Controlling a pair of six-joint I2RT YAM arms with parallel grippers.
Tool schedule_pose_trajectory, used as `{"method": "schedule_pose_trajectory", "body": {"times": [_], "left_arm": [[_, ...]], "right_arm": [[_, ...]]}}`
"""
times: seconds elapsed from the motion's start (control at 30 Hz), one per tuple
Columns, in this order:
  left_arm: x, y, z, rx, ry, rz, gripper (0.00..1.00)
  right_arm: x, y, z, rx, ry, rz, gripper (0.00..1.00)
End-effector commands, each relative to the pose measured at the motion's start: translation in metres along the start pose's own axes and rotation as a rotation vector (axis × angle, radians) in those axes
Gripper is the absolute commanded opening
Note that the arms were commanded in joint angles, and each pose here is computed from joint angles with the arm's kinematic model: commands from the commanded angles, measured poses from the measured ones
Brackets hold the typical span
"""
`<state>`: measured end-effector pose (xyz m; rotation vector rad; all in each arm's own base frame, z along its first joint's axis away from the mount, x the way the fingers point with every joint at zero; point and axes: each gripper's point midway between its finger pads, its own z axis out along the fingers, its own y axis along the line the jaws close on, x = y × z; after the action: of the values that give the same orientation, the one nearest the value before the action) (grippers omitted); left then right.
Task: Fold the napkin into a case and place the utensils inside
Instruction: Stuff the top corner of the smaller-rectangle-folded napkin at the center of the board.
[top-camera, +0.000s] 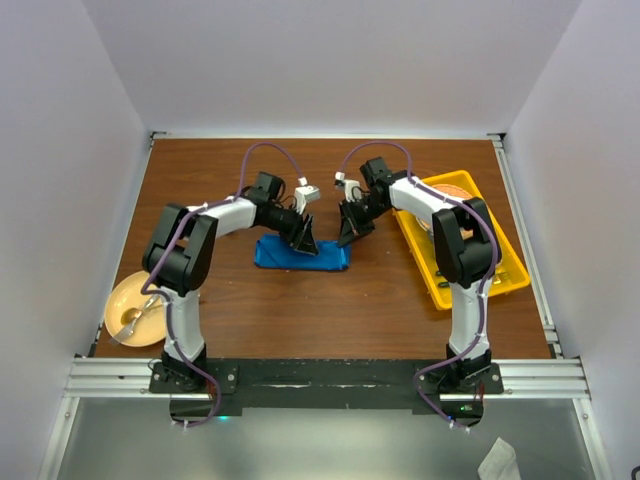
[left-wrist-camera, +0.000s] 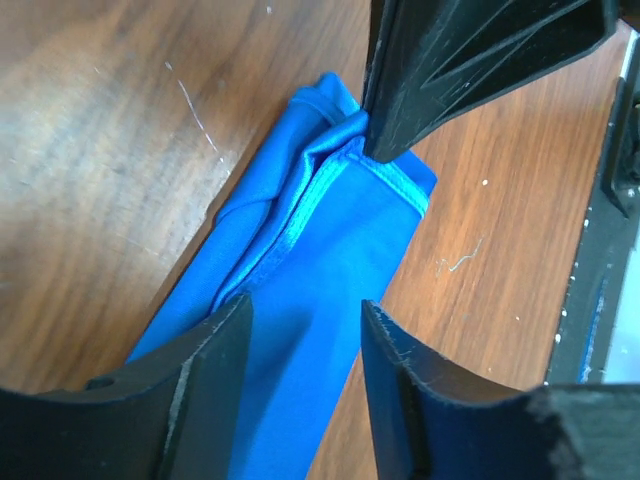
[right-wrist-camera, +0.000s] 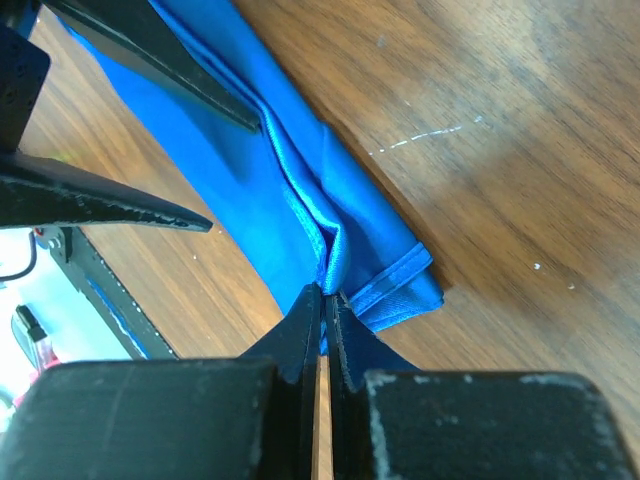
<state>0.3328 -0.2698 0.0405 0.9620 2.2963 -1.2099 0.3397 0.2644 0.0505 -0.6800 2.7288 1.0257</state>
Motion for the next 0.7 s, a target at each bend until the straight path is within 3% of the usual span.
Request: {"method": "schedule_pose_trajectory", "body": {"times": [0.0, 0.43, 0.67], "left_arm": [[-0.035, -0.006, -0.014, -0.034, -0.106, 0.175, 0.56], [-0.043, -0.023, -0.007, 0.098, -0.18, 0.488, 0.59], [-0.05, -0.033, 0.008, 0.154, -0.177, 0.58, 0.59]], "right_arm": [[-0.006, 0.014, -0.006, -0.055, -0.028, -0.085, 0.0], [-0.005, 0.022, -0.013, -0.084, -0.058, -0.145, 0.0], [-0.007, 0.031, -0.019, -0.116, -0.085, -0.184, 0.0]]}}
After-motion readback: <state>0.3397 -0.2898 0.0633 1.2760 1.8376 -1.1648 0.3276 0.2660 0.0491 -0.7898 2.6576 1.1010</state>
